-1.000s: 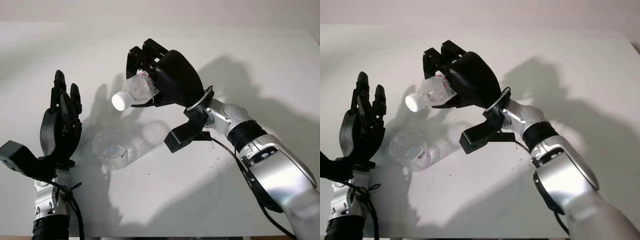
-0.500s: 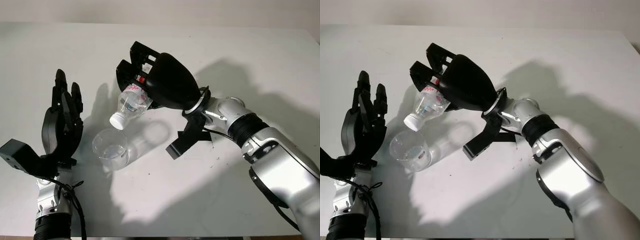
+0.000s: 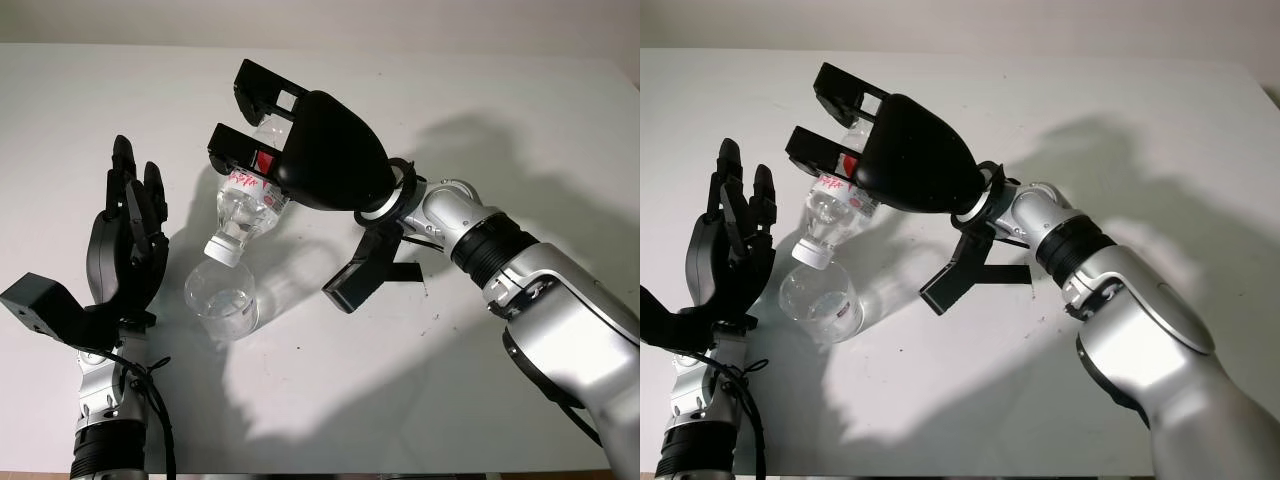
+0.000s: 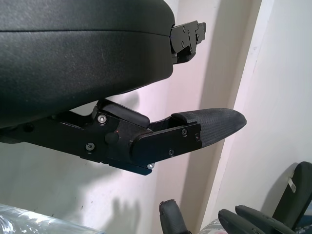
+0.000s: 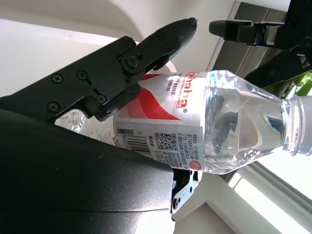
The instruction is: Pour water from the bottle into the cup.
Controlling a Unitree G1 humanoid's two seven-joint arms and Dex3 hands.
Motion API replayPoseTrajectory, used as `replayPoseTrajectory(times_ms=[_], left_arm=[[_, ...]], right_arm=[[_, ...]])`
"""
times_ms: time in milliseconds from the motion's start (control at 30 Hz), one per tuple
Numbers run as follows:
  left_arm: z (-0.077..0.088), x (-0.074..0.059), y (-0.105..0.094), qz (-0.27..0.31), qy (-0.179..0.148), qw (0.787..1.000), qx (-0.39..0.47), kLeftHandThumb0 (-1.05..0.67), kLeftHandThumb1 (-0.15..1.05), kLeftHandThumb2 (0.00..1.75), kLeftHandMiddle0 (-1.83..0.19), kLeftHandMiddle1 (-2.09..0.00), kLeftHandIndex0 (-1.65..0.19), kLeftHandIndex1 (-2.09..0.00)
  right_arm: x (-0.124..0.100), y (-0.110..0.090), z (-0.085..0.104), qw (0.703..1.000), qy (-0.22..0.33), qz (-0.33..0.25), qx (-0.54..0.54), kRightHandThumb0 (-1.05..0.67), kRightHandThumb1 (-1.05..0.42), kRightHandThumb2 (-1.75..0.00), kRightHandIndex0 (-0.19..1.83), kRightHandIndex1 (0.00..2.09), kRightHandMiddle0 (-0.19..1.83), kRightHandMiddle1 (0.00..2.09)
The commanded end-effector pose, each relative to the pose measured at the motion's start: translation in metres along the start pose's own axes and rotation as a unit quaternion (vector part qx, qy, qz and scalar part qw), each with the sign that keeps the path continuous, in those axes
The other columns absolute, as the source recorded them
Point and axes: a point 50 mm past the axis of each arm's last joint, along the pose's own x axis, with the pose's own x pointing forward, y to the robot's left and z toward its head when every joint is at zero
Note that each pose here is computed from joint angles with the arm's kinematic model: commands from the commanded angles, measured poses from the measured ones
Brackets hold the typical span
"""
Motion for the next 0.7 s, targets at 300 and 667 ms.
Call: replayPoseTrajectory(times_ms=[300, 667], left_arm=[[-0.0083, -0.0086, -0.0005, 0.005, 0.010, 1.000, -0.004, -0.75, 1.05, 0.65, 0.19, 0.00, 0.19, 0.00], [-0.0099, -0.0106, -0.0008, 0.008, 0.011, 1.000, -0.007, -0.75, 1.05, 0.63, 0.19, 0.00, 0.19, 0.00]], right_arm=[[0.0112, -0.0022, -0.0037, 0.998, -0.045, 0.018, -0.032, -0.51, -0.92, -0.05, 1.14, 2.09, 0.61, 1.29], [0.0076, -0.0015, -0.0012, 0.997, -0.063, 0.043, -0.025, -0.51, -0.95, -0.06, 1.10, 2.09, 0.61, 1.26]])
